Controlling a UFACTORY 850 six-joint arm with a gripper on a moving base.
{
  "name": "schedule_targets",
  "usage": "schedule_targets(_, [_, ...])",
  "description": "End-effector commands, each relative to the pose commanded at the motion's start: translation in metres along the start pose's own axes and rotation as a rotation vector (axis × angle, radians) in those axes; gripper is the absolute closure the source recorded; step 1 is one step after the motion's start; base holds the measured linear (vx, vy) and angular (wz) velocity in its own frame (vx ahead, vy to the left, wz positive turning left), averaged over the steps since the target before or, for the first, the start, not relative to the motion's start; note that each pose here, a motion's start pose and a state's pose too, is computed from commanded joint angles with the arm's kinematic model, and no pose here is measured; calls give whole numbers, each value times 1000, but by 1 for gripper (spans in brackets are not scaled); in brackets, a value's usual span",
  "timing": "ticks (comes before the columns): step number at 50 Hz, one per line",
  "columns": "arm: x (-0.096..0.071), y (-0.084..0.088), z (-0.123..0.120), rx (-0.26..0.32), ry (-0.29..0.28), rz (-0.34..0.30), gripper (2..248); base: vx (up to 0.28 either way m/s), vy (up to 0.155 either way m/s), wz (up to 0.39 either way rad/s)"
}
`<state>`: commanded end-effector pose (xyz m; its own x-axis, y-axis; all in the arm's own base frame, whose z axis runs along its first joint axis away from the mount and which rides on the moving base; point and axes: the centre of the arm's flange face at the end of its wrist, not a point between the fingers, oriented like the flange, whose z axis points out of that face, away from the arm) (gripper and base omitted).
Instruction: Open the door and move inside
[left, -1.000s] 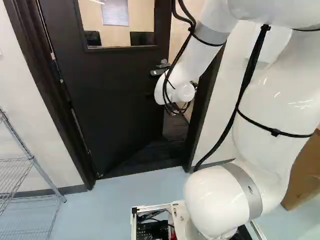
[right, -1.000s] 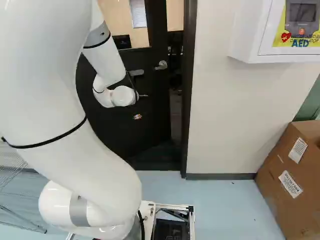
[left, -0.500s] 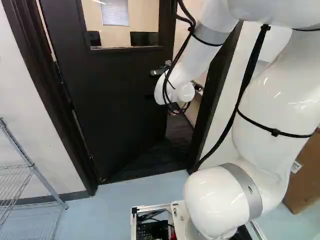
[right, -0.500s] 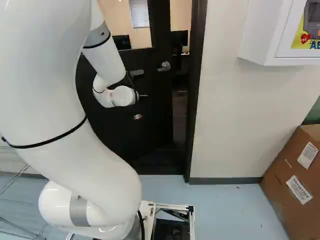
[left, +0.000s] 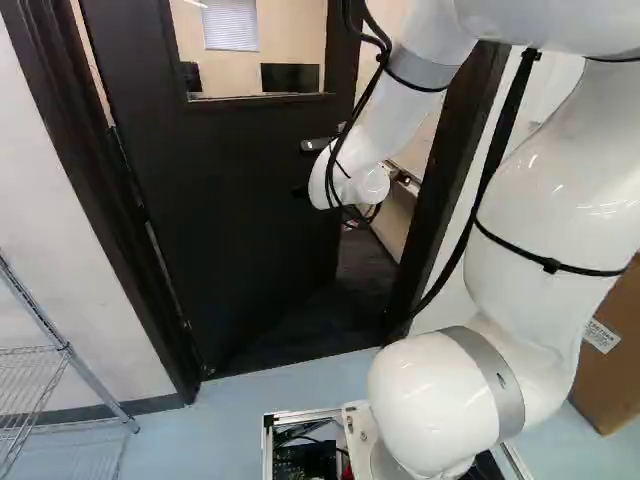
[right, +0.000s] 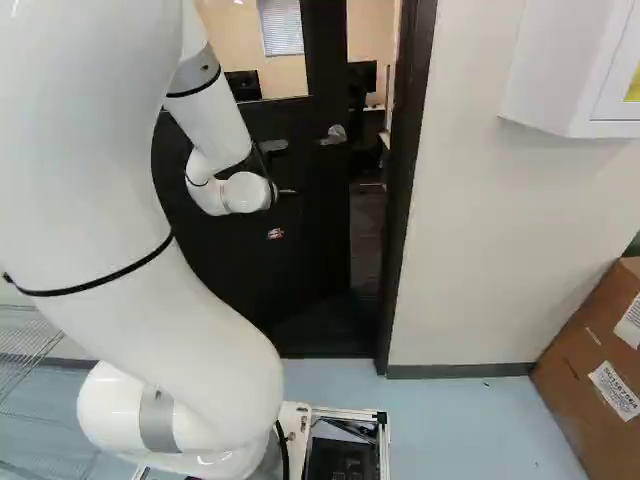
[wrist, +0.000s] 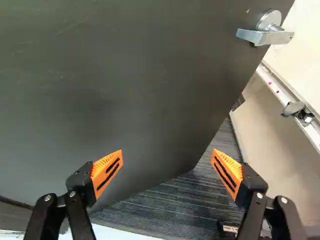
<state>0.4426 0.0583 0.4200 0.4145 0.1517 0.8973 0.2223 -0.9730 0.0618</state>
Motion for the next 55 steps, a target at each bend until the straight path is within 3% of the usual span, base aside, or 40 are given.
schedule_targets(55, [0, -1, 0, 1, 0, -1, 3, 71, 61, -18])
